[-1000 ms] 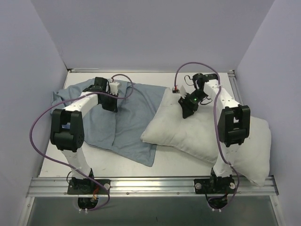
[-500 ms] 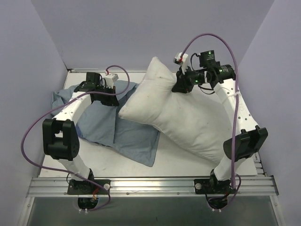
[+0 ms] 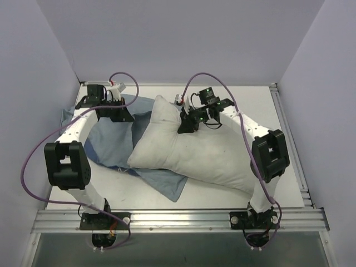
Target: Put the pillow into the pillowcase
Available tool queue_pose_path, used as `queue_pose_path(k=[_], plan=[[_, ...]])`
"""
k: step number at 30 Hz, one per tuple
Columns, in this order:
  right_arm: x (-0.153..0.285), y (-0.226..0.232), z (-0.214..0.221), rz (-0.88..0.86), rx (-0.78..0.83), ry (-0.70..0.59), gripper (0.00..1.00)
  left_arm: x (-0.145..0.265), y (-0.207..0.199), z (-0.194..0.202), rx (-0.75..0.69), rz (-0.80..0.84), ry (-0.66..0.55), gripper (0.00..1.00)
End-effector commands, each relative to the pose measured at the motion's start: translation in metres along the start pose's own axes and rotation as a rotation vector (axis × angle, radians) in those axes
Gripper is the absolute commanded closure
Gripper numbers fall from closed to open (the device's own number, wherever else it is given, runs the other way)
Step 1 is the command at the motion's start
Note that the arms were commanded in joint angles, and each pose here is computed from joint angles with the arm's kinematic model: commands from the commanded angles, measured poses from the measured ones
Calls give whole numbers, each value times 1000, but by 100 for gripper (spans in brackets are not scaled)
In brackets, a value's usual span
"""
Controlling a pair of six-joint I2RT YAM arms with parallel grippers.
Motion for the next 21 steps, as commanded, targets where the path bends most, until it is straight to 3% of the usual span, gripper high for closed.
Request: queue_pose_path(k=[1, 9, 17, 21], plan=[[22, 42, -17, -141, 183, -74, 100, 26, -19, -37, -93, 30, -134, 100], [13, 111, 0, -477, 260, 71, 100, 31, -24, -45, -102, 23, -186, 100], [-6, 133, 11, -674, 291, 194, 100, 32, -29, -47, -117, 40, -255, 100], [-26, 125, 10, -697, 202, 255, 100, 41, -49, -46, -194, 145, -306, 100]])
Point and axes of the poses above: each gripper's point midway between its finger pads, its own x axis back along the fingers, its own y axis along the line the jaws close on, z = x × y, the point moved 5 cm from there along x, back along the fingers, and after that the axes turned 7 degrees about x, right-handed, at the moved point
